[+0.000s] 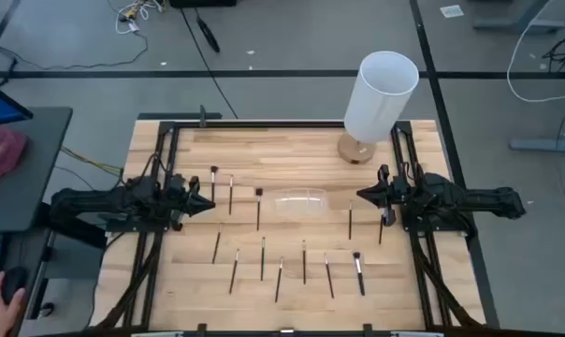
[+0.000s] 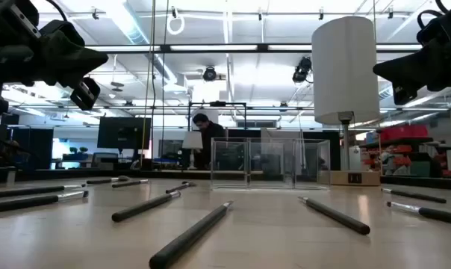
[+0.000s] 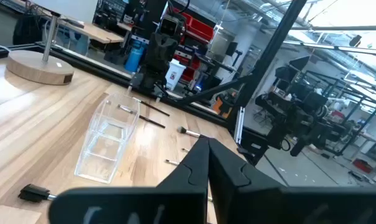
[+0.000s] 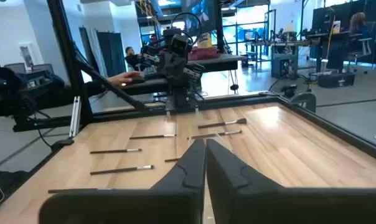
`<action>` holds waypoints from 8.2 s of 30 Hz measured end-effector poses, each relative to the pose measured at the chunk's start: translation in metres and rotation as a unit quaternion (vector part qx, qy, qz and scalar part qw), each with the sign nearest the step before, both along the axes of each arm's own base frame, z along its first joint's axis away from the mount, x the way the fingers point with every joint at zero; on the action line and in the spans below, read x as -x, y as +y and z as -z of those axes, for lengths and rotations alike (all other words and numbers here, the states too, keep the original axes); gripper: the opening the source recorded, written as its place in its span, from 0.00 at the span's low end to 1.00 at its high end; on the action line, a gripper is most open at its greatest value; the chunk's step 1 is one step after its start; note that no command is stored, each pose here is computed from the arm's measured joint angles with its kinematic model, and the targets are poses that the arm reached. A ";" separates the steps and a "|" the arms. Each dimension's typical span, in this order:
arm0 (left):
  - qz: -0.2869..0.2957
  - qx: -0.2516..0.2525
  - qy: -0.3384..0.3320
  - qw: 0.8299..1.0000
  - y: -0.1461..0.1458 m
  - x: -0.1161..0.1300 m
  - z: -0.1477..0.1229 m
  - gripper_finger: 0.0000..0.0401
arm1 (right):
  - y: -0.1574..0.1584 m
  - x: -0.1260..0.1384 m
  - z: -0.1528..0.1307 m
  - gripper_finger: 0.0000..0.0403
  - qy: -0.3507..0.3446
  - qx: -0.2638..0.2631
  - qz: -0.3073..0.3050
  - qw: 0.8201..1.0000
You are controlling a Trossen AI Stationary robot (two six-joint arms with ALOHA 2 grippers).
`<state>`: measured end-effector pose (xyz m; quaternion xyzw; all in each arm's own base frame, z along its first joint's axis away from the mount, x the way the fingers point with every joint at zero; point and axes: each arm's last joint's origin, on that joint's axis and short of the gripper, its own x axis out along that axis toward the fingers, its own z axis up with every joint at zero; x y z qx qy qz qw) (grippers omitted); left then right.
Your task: Pick & Place Makeup Supplies
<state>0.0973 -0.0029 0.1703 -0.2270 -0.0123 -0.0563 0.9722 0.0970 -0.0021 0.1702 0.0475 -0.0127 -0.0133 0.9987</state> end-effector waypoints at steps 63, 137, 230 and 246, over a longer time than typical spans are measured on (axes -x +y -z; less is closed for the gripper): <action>-0.010 0.000 0.000 1.000 0.001 0.000 0.000 0.01 | 0.002 0.006 -0.037 0.04 -0.189 -0.112 -0.026 0.975; -0.023 0.000 0.000 1.000 0.001 0.000 0.000 0.01 | 0.213 -0.160 -0.005 0.26 0.551 -0.306 0.264 0.730; -0.035 -0.005 0.007 0.999 0.002 0.000 0.001 0.01 | 0.219 -0.118 0.089 0.38 0.383 -0.152 0.334 0.848; -0.035 -0.004 0.007 0.999 0.002 0.000 0.001 0.01 | 0.230 -0.107 0.098 0.32 0.390 -0.102 0.304 0.863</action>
